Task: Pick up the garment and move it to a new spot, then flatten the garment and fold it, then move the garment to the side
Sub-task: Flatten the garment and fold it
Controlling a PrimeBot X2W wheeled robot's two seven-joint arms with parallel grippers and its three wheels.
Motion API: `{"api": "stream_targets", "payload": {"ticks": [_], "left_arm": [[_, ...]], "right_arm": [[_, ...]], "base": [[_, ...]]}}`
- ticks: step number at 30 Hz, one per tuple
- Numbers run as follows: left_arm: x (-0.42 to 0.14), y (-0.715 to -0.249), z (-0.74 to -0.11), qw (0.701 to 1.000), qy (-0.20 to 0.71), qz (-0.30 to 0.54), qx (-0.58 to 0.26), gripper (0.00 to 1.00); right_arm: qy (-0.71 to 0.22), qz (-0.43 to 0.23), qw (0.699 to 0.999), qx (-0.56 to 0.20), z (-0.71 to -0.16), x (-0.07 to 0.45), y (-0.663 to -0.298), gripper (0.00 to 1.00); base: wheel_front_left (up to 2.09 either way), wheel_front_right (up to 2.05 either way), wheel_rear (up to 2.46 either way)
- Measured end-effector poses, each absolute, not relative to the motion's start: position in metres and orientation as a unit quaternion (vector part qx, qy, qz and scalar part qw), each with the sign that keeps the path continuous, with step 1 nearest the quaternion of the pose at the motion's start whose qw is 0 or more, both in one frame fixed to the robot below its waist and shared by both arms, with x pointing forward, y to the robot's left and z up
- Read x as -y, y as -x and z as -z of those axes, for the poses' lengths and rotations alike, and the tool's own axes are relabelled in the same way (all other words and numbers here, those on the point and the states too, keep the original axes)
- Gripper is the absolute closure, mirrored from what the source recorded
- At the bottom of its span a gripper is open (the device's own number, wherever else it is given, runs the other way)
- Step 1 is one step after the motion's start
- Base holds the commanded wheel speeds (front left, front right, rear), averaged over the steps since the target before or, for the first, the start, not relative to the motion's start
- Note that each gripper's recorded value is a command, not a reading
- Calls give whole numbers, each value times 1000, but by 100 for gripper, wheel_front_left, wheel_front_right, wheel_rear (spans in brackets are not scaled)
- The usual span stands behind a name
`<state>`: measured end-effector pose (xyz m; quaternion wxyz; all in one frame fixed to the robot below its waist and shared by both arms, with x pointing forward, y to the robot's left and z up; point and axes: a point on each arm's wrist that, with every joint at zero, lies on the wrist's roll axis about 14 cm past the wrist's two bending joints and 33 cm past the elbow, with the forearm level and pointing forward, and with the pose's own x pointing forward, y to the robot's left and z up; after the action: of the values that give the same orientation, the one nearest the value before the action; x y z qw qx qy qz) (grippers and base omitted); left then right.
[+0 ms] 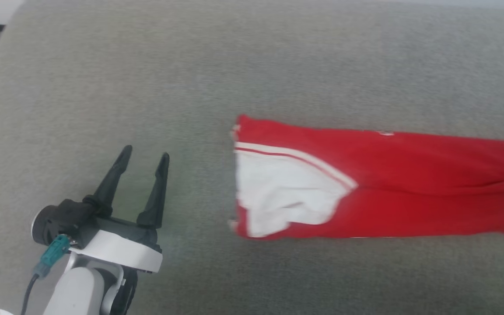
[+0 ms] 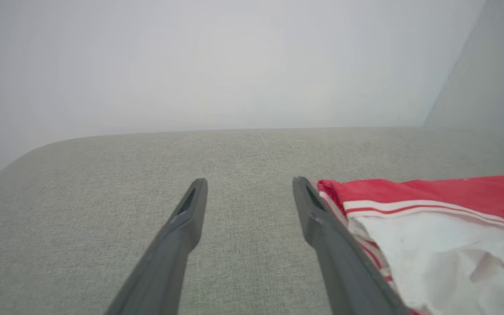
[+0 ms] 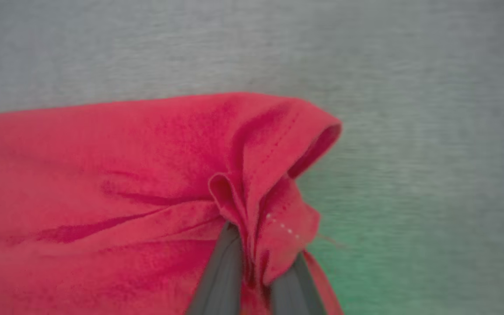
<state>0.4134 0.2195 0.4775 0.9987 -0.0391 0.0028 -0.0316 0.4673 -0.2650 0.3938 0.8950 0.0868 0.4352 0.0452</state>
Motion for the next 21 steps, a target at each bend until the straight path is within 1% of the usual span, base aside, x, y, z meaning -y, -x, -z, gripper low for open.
{"api": "stream_targets", "payload": {"ticks": [1, 2, 3, 6, 10, 12, 14, 17, 19, 21], "left_arm": [[-219, -413, -478, 999, 39, 32, -3, 0], [-215, -417, -476, 999, 36, 39, -4, 0], [-215, -417, -476, 999, 36, 39, -4, 0], [-209, -424, -474, 998, 38, 50, -4, 0], [-202, -431, -469, 997, 38, 63, -7, 0], [-199, -434, -468, 997, 40, 68, -7, 0], [-194, -436, -470, 996, 44, 73, -3, 0], [-192, -436, -474, 996, 44, 76, 2, 0], [-191, -436, -477, 996, 45, 77, 7, 0], [-189, -435, -479, 996, 45, 78, 10, 0]], "right_arm": [[-87, -45, 895, -435, -394, 265, -467, 100], [-77, -10, 903, -422, -401, 292, -468, 100], [-77, -10, 903, -422, -401, 292, -468, 100], [-57, 47, 914, -399, -415, 338, -467, 100], [-31, 135, 913, -382, -433, 406, -454, 100], [-23, 172, 912, -371, -443, 433, -447, 100], [-10, 195, 909, -368, -450, 450, -440, 100], [-11, 192, 913, -359, -454, 450, -440, 100], [-7, 167, 918, -361, -453, 434, -445, 100], [-2, 126, 921, -368, -449, 409, -449, 100]], "base": [[0, 0, 0], [0, 0, 0], [0, 0, 0], [0, 0, 0], [0, 0, 0], [0, 0, 0], [0, 0, 0], [0, 0, 0], [0, 0, 0], [0, 0, 0]]}}
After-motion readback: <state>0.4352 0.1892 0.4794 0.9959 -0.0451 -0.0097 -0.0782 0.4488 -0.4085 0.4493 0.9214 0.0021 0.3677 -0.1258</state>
